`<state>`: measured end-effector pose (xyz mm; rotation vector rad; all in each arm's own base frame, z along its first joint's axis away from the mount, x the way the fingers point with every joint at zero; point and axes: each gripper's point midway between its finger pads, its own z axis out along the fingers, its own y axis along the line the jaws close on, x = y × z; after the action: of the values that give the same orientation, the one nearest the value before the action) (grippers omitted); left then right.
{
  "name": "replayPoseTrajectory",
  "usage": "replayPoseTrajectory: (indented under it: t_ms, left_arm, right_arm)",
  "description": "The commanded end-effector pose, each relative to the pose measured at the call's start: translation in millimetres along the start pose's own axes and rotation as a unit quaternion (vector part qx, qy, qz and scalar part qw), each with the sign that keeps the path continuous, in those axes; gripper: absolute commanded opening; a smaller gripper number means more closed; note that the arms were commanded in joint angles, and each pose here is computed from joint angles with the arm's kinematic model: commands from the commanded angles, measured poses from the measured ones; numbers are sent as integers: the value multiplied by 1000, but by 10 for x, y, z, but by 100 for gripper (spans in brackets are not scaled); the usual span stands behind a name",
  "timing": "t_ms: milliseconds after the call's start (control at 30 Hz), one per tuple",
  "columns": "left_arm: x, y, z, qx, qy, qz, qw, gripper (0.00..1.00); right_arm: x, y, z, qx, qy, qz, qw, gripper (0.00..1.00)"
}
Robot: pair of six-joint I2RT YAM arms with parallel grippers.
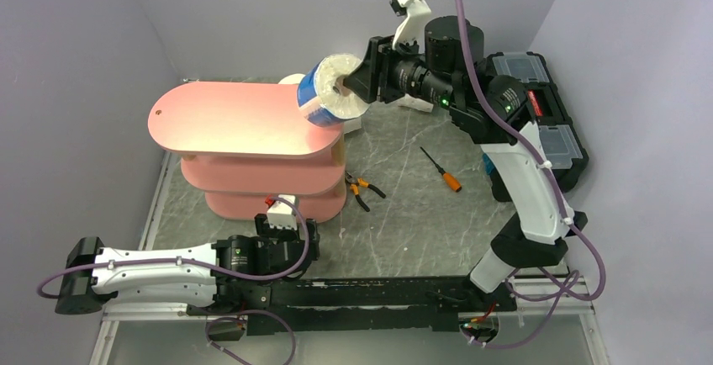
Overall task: Place and organize the paper towels onto the shelf
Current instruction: Place the paper towel on the shelf.
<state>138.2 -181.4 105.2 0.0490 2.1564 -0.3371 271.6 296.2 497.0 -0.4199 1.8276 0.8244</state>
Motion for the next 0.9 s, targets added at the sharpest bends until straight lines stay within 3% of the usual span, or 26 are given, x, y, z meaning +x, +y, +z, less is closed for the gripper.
replayPoseTrajectory:
  t_ms: [0,867]
  left_arm:
    - [-107,-74,-51,8,-8,-17,1000,99]
    - [-54,-41,-31,5,-6,-23,1000,99]
  right_arm:
    - [-304,218,-95,-44,-52,9,998,46]
    - [-39,126,210,-30,-11,6,999,48]
